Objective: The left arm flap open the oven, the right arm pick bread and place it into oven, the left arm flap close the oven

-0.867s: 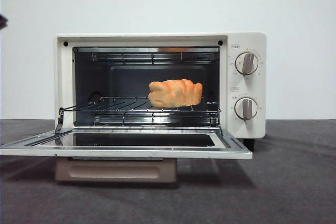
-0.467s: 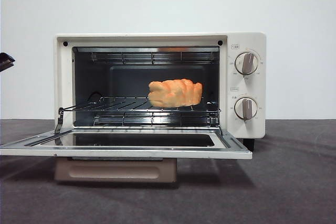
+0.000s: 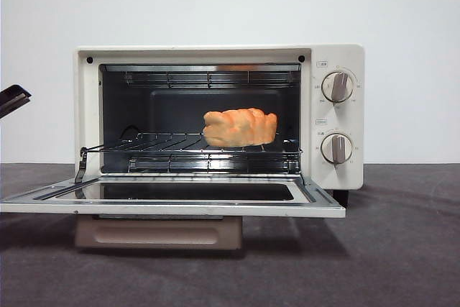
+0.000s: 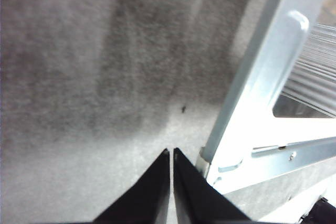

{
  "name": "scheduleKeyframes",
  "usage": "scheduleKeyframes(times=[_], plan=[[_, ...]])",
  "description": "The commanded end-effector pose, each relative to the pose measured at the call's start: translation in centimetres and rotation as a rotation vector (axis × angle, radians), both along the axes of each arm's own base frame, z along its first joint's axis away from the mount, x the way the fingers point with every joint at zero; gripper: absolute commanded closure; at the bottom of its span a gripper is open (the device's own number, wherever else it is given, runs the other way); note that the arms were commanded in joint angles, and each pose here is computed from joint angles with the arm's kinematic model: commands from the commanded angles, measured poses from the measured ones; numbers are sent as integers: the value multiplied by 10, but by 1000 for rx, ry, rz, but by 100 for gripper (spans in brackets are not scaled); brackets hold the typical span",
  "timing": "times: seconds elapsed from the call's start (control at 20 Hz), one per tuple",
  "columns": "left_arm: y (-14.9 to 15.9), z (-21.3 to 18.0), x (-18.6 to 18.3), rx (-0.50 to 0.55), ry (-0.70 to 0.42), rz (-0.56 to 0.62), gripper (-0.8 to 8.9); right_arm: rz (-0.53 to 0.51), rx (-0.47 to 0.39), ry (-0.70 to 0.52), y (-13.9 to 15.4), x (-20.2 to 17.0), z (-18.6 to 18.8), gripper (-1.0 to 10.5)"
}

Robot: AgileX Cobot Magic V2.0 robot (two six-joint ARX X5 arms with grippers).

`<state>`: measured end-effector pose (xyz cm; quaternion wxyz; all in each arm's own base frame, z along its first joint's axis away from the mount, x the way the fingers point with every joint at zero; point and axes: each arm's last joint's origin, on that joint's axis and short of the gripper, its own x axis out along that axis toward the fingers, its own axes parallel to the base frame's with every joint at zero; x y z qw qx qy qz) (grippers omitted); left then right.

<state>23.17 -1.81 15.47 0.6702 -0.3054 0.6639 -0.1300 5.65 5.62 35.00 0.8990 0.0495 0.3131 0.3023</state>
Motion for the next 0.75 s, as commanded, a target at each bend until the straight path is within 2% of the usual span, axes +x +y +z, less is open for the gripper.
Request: scheduleKeyframes(times=[0.05, 0.75], plan=[[-1, -1, 3, -35, -2, -3, 798, 4, 12, -23, 0, -1, 5, 929], [-4, 3, 7, -217, -33, -7, 798, -9, 29, -9, 0, -1, 5, 929]])
